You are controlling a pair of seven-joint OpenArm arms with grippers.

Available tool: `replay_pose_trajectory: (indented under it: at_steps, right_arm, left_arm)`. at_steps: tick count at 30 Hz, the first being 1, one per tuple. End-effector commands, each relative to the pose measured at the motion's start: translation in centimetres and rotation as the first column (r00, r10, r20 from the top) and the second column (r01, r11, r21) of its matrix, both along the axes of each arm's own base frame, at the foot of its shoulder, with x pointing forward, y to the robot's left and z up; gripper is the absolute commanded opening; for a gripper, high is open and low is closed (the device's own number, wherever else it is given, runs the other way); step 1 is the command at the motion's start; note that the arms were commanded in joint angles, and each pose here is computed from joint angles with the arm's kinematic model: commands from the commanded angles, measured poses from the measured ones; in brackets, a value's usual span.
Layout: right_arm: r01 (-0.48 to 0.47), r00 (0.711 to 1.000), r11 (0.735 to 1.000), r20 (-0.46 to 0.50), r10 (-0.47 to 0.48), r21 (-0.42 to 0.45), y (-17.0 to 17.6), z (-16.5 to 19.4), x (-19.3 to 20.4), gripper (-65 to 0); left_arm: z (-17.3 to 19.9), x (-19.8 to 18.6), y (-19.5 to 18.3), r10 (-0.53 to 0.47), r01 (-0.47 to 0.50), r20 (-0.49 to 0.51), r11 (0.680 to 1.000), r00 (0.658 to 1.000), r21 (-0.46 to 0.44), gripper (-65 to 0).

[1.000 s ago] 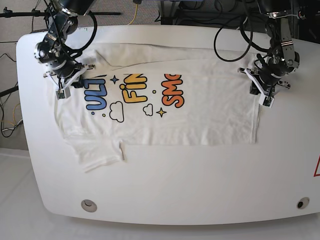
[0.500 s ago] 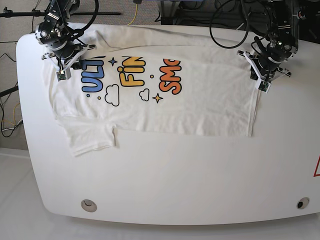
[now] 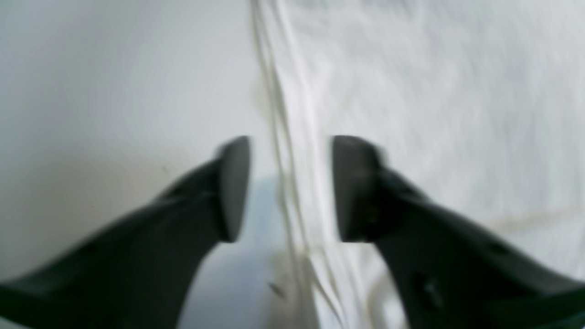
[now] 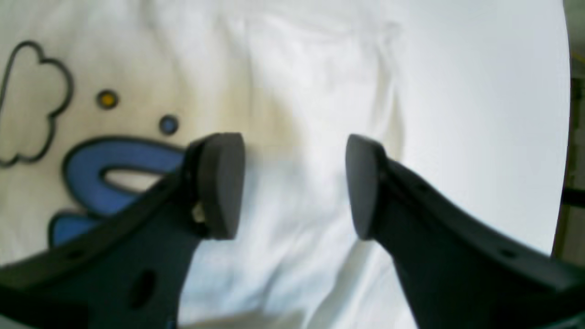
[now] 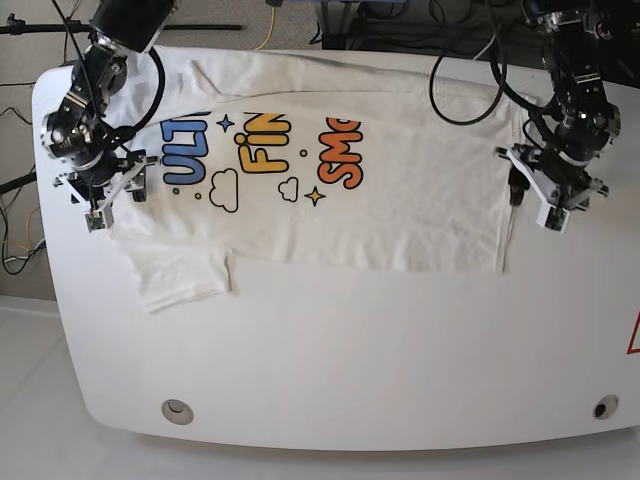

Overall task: Fold the T-shirt properly
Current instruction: 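Release the shirt and move both grippers to the hem edge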

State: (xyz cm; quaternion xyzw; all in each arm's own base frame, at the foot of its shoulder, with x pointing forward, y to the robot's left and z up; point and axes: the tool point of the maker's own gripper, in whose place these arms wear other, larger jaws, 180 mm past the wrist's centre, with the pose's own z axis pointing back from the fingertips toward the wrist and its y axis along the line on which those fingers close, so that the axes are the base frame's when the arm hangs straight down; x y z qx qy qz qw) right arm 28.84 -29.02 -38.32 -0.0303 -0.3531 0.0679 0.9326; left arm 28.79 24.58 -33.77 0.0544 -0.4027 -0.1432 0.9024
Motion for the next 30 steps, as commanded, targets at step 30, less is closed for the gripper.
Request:
replay_pose_trajectory:
  at_steps: [30]
  right_arm:
    - [0.026,0.985,0.996,0.169,-0.04,0.085,-3.2,4.4,8.5,-23.4]
  left_arm:
    - [4.2,4.5,0.7,0.039,-0.032,0.155,0.998,0.987,-0.047,-30.0]
